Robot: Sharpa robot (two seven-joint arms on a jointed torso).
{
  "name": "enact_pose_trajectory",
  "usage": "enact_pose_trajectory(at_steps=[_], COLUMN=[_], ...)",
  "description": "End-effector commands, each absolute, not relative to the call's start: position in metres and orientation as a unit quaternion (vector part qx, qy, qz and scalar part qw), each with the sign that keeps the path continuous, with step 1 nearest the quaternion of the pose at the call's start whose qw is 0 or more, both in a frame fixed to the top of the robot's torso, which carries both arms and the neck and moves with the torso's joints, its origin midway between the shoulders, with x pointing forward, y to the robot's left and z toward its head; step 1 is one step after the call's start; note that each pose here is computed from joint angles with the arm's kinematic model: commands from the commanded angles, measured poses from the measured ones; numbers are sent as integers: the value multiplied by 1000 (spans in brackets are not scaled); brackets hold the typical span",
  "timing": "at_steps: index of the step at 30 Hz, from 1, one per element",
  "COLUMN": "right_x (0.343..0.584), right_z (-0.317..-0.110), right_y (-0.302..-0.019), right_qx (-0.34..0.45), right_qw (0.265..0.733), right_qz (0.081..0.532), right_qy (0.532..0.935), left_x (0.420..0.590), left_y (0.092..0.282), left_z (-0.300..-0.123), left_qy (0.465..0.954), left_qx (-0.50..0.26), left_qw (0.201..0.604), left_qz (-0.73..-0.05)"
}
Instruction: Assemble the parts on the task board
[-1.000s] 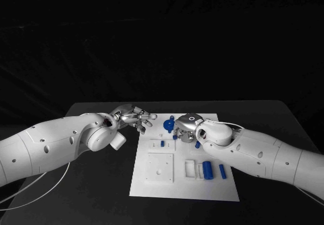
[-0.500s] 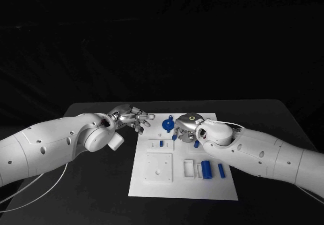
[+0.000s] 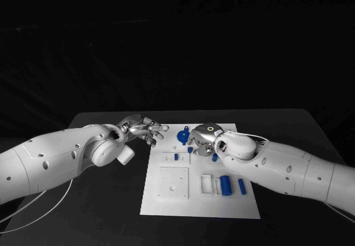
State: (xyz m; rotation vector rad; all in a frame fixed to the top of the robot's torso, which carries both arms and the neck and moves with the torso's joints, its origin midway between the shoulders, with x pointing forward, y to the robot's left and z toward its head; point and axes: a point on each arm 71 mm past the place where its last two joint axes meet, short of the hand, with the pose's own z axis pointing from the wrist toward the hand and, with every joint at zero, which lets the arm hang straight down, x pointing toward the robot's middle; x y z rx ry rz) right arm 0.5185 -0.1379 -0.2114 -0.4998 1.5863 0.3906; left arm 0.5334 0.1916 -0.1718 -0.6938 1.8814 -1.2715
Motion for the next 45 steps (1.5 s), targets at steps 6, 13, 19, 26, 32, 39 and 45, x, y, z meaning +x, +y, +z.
enact_pose_trajectory(at_steps=[6,13,19,26,32,39,45], right_x=[519,523,526,529,529,529,529], right_z=[-212,-216,-220,-223,-224,-226,-228], right_y=[-134,-133,-133,-131,-128,-128,-129], right_qx=[-220,-228,-236,-241,-244,-248,-251], right_qw=[658,644,633,625,622,615,605], right_qz=[179,173,167,165,167,166,162], right_qy=[698,709,719,724,725,730,738], left_x=[533,533,533,534,534,534,534], left_y=[190,189,189,188,188,188,188], left_z=[-171,-171,-171,-171,-171,-171,-172], left_qy=[735,735,736,736,737,738,738], left_qx=[-268,-267,-266,-266,-265,-266,-266], left_qw=[370,369,369,369,368,367,366], left_qz=[-501,-502,-502,-502,-502,-501,-500])
